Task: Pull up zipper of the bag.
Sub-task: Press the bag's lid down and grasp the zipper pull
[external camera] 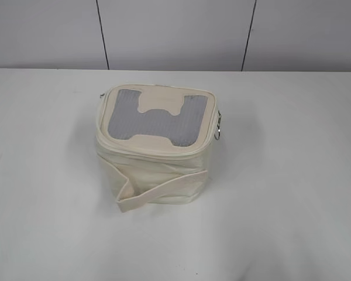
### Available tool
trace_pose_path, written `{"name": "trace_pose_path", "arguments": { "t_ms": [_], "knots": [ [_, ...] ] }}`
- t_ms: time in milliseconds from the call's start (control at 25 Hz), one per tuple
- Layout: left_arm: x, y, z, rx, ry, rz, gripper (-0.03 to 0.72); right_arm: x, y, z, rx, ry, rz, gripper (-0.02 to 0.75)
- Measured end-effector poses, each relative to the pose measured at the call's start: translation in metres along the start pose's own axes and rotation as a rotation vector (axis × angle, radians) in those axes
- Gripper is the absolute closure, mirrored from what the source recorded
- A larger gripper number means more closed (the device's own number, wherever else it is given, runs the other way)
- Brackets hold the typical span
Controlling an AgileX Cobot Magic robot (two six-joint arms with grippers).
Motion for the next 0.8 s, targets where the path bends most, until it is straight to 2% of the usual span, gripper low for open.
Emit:
{"name": "trace_pose_path", "arguments": {
  "t_ms": [800],
  "knots": [
    [0.0000, 0.0000, -0.0001, 0.000, 0.000, 0.000, 0.460, 0.0000, 0.0003, -0.0001, -0.001, -0.001, -0.002, 0.346]
  ]
}}
Point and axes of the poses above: a point on each arm's last joint axis where the gripper is mounted, x pointing back along that axis away from the gripper, y along the wrist's bending axis when the last joint is at zero, z = x × y, the point moved 7 cm from there along -x, pointing out along that axis toward the gripper, and after that the axes turned 5 degrees about x, right-handed, at the moved point
